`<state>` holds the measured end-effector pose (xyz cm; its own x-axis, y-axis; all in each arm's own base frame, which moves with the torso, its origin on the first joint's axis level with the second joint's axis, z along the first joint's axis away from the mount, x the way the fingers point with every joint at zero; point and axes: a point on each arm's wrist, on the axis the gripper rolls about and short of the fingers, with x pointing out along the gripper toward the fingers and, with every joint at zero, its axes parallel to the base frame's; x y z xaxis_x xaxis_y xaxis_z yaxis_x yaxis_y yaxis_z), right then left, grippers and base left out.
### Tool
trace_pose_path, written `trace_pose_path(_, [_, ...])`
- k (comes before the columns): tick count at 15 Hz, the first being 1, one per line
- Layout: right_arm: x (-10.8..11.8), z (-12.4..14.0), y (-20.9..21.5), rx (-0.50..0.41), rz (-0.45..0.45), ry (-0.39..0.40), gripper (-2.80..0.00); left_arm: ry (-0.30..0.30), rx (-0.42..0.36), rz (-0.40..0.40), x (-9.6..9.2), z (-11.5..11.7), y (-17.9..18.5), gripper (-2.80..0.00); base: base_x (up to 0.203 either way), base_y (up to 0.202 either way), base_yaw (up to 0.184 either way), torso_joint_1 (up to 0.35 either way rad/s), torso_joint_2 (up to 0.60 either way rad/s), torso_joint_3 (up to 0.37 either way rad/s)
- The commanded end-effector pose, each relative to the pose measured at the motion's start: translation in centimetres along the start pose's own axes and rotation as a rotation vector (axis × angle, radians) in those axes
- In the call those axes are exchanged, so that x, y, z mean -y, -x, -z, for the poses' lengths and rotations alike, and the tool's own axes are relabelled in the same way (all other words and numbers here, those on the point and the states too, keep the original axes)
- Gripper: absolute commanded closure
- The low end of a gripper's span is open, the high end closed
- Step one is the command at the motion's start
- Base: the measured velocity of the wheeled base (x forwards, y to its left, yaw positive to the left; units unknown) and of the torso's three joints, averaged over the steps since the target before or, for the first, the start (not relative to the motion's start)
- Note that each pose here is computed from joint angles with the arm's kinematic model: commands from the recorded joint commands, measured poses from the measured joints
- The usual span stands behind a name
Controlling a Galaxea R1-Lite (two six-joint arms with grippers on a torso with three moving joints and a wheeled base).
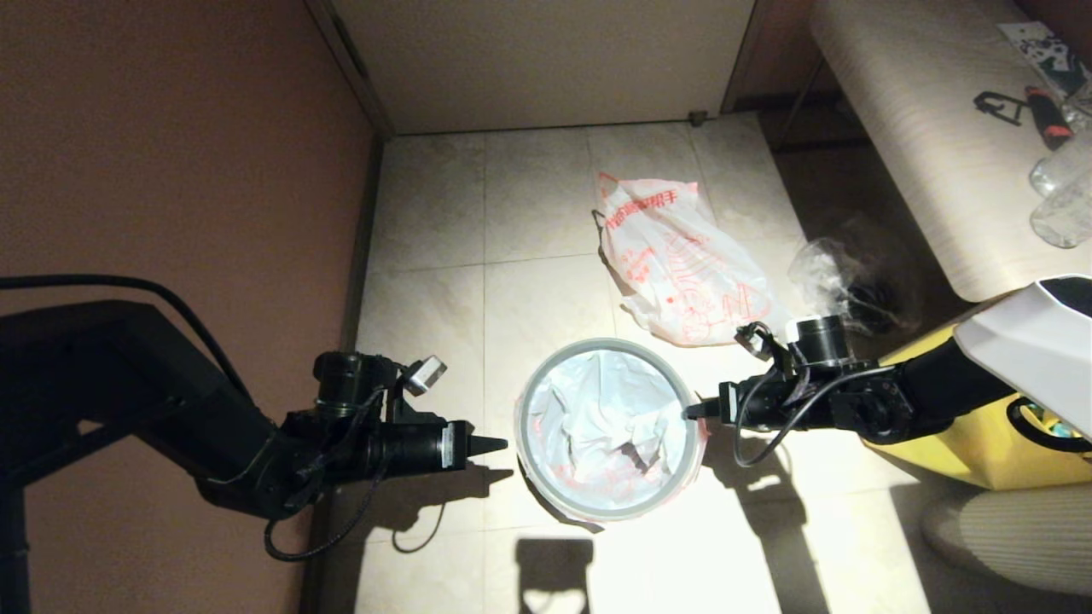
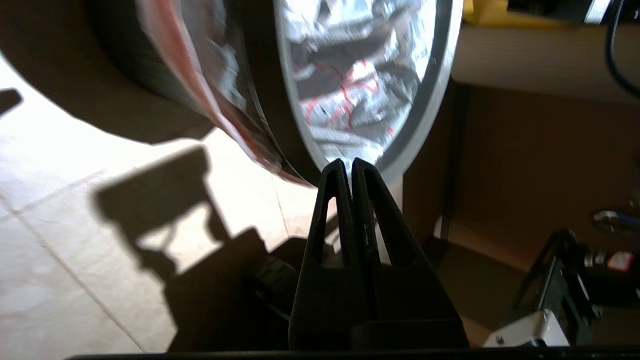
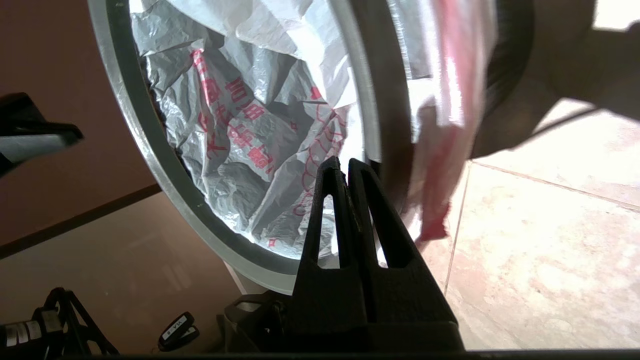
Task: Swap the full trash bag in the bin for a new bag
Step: Place the trash can ring on the trash can
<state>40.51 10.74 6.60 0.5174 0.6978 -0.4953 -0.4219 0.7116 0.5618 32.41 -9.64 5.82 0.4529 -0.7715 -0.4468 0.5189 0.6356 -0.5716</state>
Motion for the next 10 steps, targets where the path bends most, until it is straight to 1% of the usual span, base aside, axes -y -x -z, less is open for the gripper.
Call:
trace_pose_path(1, [0.2,0.2,-0.2,-0.006,-0.002,-0.005,0.00,0.012,-0.027,0.011,-0.2,0.6,-0.8,0.00,0.000,0.000,0.000,0.000,0.00,0.000])
trace_pose_path(2, [0.3,0.2,-0.2,-0.006,-0.003,-0.006,0.00,0.015,-0.034,0.014,-0.3,0.7,-1.2,0.00,0.000,0.000,0.000,0.000,0.00,0.000])
trace_pose_path(5, [0.4,-0.1,0.3,-0.002,-0.023,-0.008,0.00,-0.002,-0.042,0.038,0.8,0.8,-1.4,0.00,0.000,0.000,0.000,0.000,0.00,0.000])
trace_pose_path(6, [0.4,-0.3,0.5,0.003,-0.024,-0.007,0.00,-0.008,-0.038,0.041,0.9,0.6,-1.6,0.00,0.000,0.000,0.000,0.000,0.00,0.000])
trace_pose_path(8, [0.8,-0.3,0.7,0.002,-0.041,-0.011,0.00,-0.034,0.000,0.051,0.9,-0.9,-2.2,0.00,0.000,0.000,0.000,0.000,0.00,0.000])
trace_pose_path(10, [1.5,-0.5,0.7,0.030,-0.077,0.007,0.00,-0.020,0.008,0.047,0.2,-1.5,-3.5,0.00,0.000,0.000,0.000,0.000,0.00,0.000])
